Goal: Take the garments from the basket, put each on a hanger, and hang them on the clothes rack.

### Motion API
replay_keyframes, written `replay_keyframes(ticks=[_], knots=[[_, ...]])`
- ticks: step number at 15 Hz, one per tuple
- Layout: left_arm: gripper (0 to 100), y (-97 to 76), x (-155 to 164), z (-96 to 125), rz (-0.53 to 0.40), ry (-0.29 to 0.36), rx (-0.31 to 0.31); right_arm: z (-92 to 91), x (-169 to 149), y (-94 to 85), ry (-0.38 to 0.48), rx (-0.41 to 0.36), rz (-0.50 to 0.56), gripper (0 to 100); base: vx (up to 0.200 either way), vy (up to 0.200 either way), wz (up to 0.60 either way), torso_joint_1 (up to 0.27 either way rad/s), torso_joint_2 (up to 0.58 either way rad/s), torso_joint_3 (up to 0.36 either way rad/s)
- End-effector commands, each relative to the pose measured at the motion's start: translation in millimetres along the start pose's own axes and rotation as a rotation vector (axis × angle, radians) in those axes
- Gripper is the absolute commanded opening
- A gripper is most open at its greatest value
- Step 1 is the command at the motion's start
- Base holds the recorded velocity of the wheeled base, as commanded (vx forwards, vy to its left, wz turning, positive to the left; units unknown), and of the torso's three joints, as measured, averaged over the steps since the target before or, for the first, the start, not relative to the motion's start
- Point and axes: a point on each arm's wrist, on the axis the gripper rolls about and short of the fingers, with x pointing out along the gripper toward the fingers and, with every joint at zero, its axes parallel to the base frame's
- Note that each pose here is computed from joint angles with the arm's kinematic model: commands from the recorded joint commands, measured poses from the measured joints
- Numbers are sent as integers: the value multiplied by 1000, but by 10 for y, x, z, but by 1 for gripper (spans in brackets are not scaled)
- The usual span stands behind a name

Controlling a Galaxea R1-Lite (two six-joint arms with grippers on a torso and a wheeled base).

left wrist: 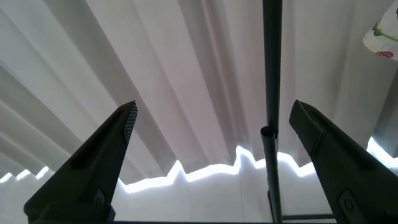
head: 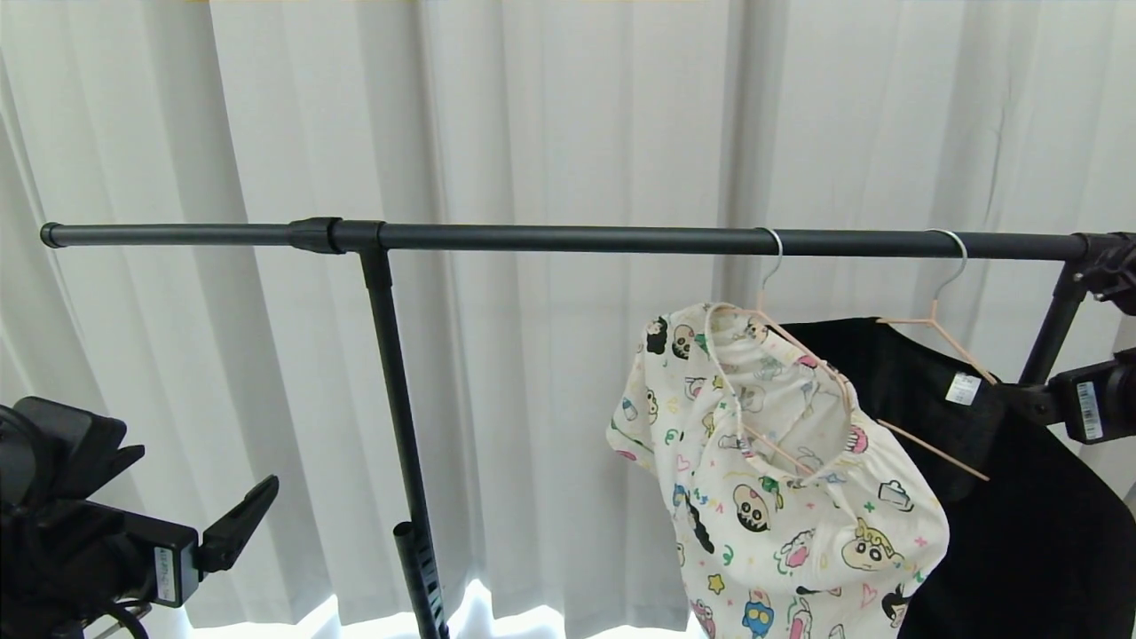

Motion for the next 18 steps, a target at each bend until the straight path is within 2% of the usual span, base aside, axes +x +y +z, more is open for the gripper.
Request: replay_keyframes(ticks=[1, 3, 7, 9, 14, 17, 18], knots=[[100, 1, -10, -6, 3, -2, -3, 40, -273, -87, -86, 24, -16, 100, 0, 0, 0, 0, 0, 0], [100, -1, -56, -39, 9, -5, -1, 9, -442, -146, -94, 27, -35, 100, -100, 0, 0, -1, 1, 1], [100, 5, -199, -141, 42, -19, -7, -299, -824, -303, 26, 22, -118, 100, -200, 0, 0, 5, 7, 1], [100, 21, -273, -205, 75, -22, -16, -435, -925, -307, 20, 25, -138, 100, -200, 0, 0, -10, -5, 7], [100, -22, -517, -428, 129, -55, -22, -697, -1109, -260, -28, 27, -105, 100, -200, 0, 0, 1, 4, 5], [100, -69, -757, -580, 157, -62, -24, -1077, -1226, -184, -52, 32, -112, 100, -200, 0, 0, 2, 2, 2], [100, -97, -870, -661, 161, -81, -25, -1236, -1273, -153, -61, 34, -114, 100, 0, 0, 0, 0, 0, 0]])
